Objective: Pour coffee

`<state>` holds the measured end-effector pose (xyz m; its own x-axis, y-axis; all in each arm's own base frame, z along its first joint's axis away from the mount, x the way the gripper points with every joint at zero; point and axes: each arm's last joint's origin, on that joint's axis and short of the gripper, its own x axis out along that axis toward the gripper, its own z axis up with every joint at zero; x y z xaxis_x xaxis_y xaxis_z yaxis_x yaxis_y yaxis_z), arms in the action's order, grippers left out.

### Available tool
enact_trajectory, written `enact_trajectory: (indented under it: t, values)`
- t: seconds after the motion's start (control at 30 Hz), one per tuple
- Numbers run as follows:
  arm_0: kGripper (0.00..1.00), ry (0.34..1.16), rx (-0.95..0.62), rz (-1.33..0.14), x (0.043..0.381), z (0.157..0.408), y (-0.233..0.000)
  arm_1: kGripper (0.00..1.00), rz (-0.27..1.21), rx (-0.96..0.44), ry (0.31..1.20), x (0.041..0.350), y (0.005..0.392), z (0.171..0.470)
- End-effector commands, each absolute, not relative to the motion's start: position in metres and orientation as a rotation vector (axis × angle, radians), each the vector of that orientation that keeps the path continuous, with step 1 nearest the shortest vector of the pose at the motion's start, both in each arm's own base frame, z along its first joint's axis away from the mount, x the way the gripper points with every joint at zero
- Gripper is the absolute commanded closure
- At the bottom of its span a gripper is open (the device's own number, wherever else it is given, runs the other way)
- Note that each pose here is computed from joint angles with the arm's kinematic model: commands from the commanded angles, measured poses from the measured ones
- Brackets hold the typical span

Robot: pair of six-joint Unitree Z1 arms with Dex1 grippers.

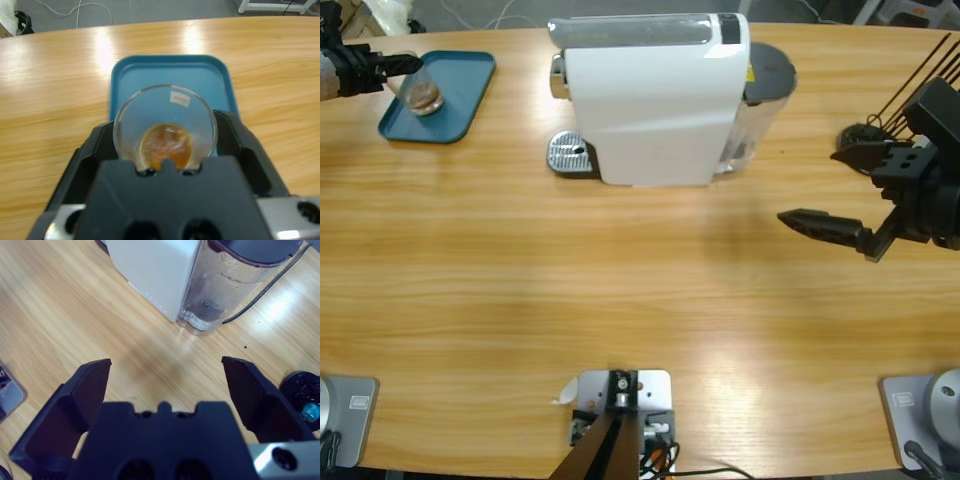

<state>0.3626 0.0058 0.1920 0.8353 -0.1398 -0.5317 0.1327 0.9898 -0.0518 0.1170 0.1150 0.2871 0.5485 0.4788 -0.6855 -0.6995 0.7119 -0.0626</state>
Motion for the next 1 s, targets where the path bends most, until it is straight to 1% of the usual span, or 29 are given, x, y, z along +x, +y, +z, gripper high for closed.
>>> enact_trajectory:
  t: [0.03,0.1,0.13,0.17,0.2,0.23,0.27,0.4,0.47,0.57,0.63,0.67,0.77,0.83,0.93,1.0]
  values:
    - [1.0,0.659,-0.036,-0.119,0.382,0.178,0.006,0.0,0.7,-0.368,0.751,0.121,0.118,0.273]
    - [1.0,0.669,-0.042,-0.119,0.382,0.178,0.006,0.0,0.7,-0.366,0.747,0.12,0.118,0.273]
    - [0.856,0.67,-0.043,-0.122,0.382,0.178,0.006,0.0,0.7,-0.366,0.747,0.12,0.118,0.273]
    - [0.508,0.67,-0.043,-0.129,0.381,0.178,0.005,0.0,0.7,-0.366,0.747,0.12,0.118,0.273]
    - [0.194,0.67,-0.037,-0.139,0.38,0.178,0.004,0.0,0.7,-0.366,0.747,0.12,0.117,0.273]
    - [0.029,0.67,-0.031,-0.148,0.378,0.178,0.002,0.0,0.7,-0.365,0.746,0.12,0.117,0.274]
    - [0.009,0.672,-0.026,-0.156,0.377,0.178,-0.001,0.0,0.7,-0.366,0.747,0.12,0.117,0.274]
    - [0.009,0.672,-0.029,-0.158,0.366,0.181,-0.002,0.0,0.701,-0.364,0.743,0.119,0.116,0.274]
    - [0.009,0.621,-0.027,-0.156,0.355,0.202,-0.002,0.0,0.699,-0.364,0.74,0.119,0.116,0.275]
    - [0.009,0.527,-0.018,-0.148,0.337,0.243,-0.002,0.0,0.7,-0.362,0.737,0.119,0.116,0.275]
    - [0.009,0.493,-0.016,-0.147,0.321,0.267,-0.002,0.0,0.699,-0.359,0.729,0.118,0.115,0.276]
    - [0.009,0.488,-0.015,-0.15,0.311,0.277,-0.003,0.0,0.699,-0.357,0.724,0.118,0.115,0.277]
    - [0.009,0.511,-0.011,-0.198,0.269,0.302,-0.017,0.0,0.693,-0.35,0.701,0.115,0.111,0.281]
    - [0.009,0.515,0.007,-0.269,0.234,0.316,-0.033,0.0,0.688,-0.346,0.686,0.113,0.109,0.283]
    - [0.009,0.476,0.018,-0.408,0.172,0.331,-0.052,0.0,0.677,-0.348,0.68,0.112,0.107,0.284]
    - [0.009,0.442,-0.037,-0.52,0.132,0.329,-0.056,0.0,0.664,-0.356,0.684,0.112,0.106,0.282]
